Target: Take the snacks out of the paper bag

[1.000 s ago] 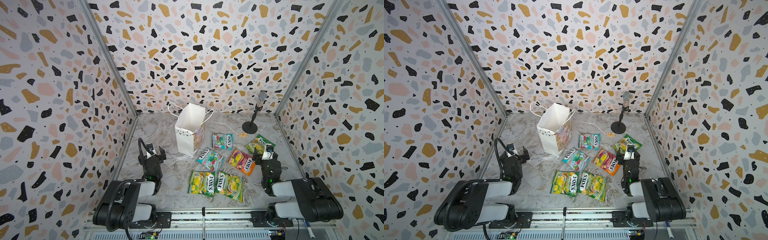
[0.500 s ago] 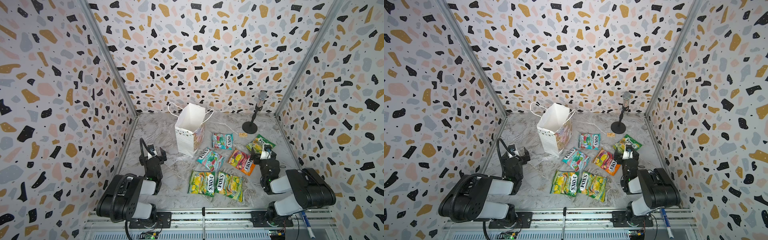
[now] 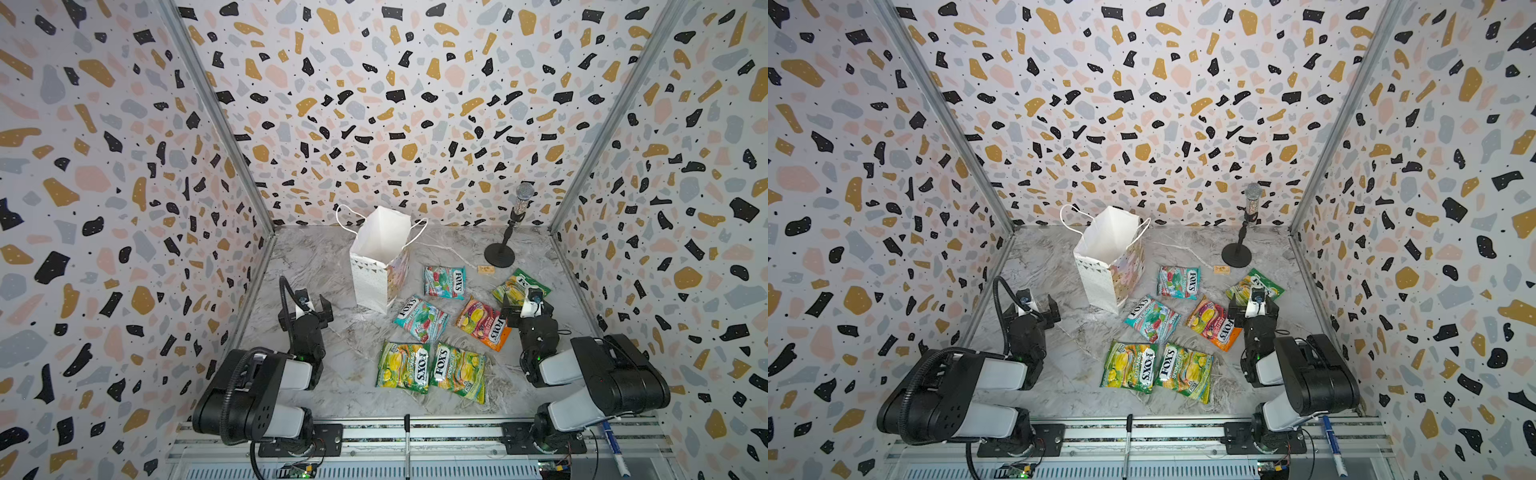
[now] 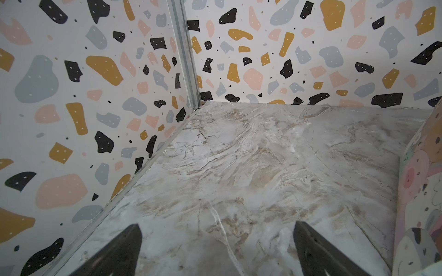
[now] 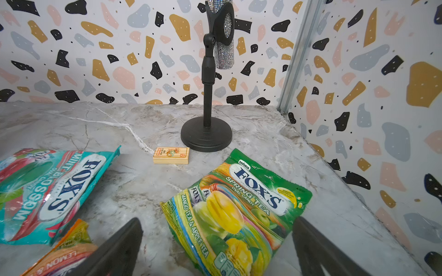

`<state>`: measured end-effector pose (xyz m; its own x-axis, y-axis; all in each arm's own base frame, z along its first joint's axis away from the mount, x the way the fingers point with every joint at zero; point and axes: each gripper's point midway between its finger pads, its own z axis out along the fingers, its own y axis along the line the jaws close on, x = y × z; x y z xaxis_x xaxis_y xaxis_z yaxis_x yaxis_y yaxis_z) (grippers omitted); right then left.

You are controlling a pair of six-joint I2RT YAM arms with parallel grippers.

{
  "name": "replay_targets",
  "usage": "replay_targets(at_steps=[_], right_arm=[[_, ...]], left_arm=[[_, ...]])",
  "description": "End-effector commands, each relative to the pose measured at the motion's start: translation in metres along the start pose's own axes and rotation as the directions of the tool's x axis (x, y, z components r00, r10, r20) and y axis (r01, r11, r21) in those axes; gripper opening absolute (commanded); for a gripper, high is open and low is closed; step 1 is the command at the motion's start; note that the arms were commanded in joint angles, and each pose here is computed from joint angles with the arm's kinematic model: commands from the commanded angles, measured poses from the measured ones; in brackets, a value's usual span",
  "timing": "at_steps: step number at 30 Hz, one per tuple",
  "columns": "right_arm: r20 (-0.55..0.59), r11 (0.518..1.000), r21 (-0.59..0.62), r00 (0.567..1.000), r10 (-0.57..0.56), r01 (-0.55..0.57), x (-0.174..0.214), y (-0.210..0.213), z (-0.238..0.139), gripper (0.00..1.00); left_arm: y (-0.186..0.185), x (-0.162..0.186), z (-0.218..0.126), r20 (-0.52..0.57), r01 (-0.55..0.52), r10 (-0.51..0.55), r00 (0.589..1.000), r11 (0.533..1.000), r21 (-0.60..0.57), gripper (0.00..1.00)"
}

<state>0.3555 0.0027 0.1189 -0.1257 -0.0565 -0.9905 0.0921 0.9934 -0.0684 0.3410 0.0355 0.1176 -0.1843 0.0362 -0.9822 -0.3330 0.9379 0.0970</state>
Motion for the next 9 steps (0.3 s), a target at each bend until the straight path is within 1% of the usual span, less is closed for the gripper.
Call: replay_targets(at_steps=[1,9], right_arm=[[0.044,1.000,0.013,0.999,0.011,-0.012,-0.0143,-0.0017,0.0037,0.99],[0.051,1.000,0.012,0.999,0.010,-0.011,-0.0158,-0.0017,0.0027,0.99]], left_arm=[[0.0043,-0.0195,0.0015,0.068,0.045,-0.044,0.997,0.999,-0.020,1.00],[0.0042,-0.0192,0.0016,0.067,0.045,-0.043,0.997,0.999,-0.020,1.00]])
